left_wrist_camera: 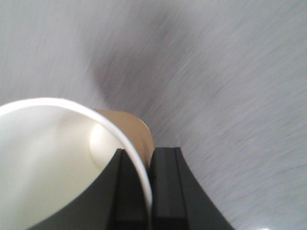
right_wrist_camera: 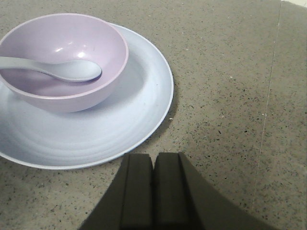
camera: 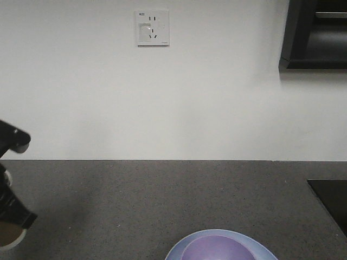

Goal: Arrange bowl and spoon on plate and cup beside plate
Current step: 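Move the left gripper to the brown paper cup and grasp it, then set the paper cup down beside the plate and open left gripper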

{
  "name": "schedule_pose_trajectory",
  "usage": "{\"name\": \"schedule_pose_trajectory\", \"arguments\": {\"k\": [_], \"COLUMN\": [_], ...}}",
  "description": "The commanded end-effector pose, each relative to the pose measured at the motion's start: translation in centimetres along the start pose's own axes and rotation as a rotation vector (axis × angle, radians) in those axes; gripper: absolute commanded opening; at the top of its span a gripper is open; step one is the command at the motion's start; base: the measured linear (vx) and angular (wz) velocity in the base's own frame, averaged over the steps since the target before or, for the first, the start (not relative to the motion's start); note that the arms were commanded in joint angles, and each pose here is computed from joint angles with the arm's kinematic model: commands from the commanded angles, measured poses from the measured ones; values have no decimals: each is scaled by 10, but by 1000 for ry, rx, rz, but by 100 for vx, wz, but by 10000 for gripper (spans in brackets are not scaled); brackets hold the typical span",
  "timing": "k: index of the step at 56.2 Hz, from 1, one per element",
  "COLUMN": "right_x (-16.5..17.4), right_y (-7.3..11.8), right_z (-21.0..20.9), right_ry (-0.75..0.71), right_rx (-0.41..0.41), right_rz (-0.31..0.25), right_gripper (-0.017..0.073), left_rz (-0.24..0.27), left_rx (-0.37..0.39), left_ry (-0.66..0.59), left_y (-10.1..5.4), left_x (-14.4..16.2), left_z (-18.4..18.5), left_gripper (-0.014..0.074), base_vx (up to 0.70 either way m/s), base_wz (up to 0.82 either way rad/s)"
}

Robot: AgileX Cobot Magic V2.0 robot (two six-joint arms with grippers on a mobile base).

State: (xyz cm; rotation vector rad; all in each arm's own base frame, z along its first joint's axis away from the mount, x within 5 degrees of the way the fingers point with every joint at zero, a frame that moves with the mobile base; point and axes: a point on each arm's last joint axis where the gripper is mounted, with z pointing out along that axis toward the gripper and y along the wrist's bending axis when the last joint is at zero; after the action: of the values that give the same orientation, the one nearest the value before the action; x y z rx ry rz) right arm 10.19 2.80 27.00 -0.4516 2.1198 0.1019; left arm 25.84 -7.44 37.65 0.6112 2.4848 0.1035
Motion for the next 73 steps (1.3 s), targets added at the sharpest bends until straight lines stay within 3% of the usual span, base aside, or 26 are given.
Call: {"name": "schedule_pose_trajectory", "arguments": {"k": [1, 13, 23, 32, 46, 63, 73], "right_x": [-14, -14, -14, -14, -14, -13, -13], "right_y": [-3, -3, -3, -3, -3, -3, -3], "right_z": [-4, -4, -4, -4, -4, -4, -4], "right_ry": [-88, -89, -89, -89, -89, -84, -85], "right_rx": [28, 29, 29, 29, 29, 28, 28], "right_rz": [-2, -6, -6, -6, -6, -6, -6], "right_gripper": [-9, -9, -9, -9, -9, -9, -9], "left_rz": [44, 155, 232, 277, 298, 296, 299], "left_rx": [91, 245, 302, 328, 363, 376, 374], "left_ry": [-184, -206, -146, -104, -65, -30, -16], "left_y": [-18, -70, -105, -126, -143, -149, -151], "left_x": [-25, -49, -55, -57, -57, -58, -58], "left_z": [-33, -34, -11, 5, 19, 33, 38], "left_gripper": [-1, 0, 0, 0, 0, 9, 69], "base_vx": [0, 0, 0, 0, 0, 0, 0], "base_wz": [0, 0, 0, 0, 0, 0, 0]}}
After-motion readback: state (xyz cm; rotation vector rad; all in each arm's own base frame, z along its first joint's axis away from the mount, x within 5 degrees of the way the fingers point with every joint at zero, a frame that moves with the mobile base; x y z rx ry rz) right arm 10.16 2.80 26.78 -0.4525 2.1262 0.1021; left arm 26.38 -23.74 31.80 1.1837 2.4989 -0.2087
